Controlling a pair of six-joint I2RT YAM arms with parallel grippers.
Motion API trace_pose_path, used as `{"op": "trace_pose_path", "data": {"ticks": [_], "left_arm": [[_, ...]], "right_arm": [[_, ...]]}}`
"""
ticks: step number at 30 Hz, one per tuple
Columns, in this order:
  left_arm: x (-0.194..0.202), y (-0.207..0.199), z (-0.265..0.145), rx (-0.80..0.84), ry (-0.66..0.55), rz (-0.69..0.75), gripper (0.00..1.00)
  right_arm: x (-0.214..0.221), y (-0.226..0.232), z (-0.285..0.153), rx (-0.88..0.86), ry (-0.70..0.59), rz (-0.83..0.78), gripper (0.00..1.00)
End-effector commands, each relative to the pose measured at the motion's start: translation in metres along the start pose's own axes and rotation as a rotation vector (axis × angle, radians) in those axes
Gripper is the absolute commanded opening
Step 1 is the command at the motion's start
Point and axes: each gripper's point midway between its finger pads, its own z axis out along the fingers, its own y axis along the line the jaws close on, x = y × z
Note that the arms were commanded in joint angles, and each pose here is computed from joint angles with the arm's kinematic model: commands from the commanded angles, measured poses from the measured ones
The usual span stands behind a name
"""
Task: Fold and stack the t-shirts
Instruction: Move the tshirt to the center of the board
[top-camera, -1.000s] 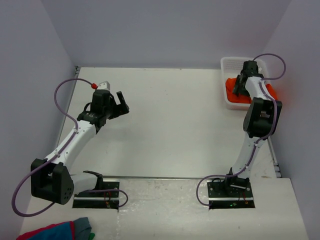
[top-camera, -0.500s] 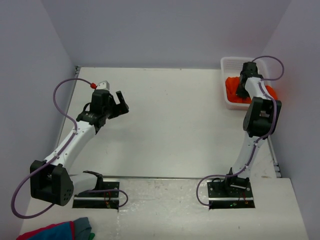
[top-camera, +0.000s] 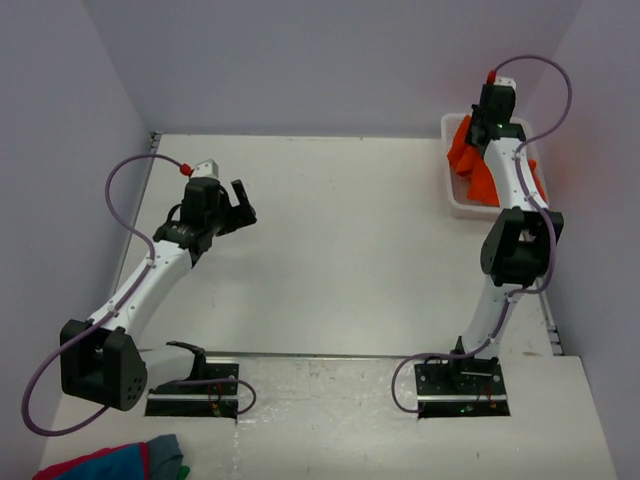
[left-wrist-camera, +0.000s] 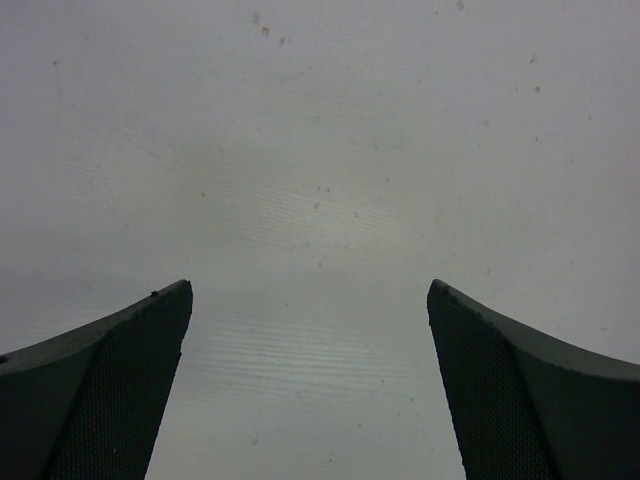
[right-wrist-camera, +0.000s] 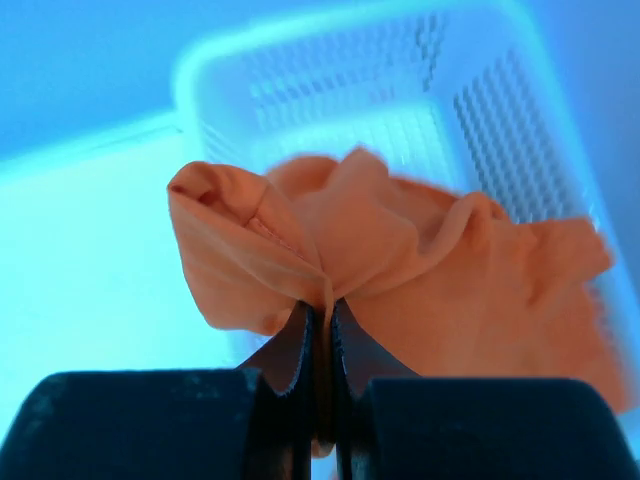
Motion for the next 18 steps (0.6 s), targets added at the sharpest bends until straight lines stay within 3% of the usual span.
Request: {"op": "trace_pose_path", "data": {"ticks": [1, 6, 10, 15, 18], "left_arm": [[-0.03, -0.006, -0.003, -0.021, -0.071, 0.02, 1.0], [-0.033, -0.014, 0.01, -0.011, -0.032, 0.069, 1.0], [-0.018, -0.02, 0.021, 0.024, 0.046, 0.079, 1.0], [-0.026, -0.029, 0.013, 0.082, 0.0, 0.074, 1.0], [-0.04, -0.044, -0.004, 0.157, -0.046, 0.082, 1.0]], "right_arm": [[-0.125, 0.012, -0.103, -0.053, -0.413, 0.004, 0.0], [-0.183, 0.025, -0.189, -0.107, -0.61, -0.026, 0.0], [-0.232, 0.049, -0.295, -0.24, -0.788, -0.041, 0.0], [-0.229, 0.074, -0.403, -0.434, -0.887, -0.039, 0.0], [-0.196, 0.097, -0.445, -0.611, -0.841, -0.022, 0.0]]}}
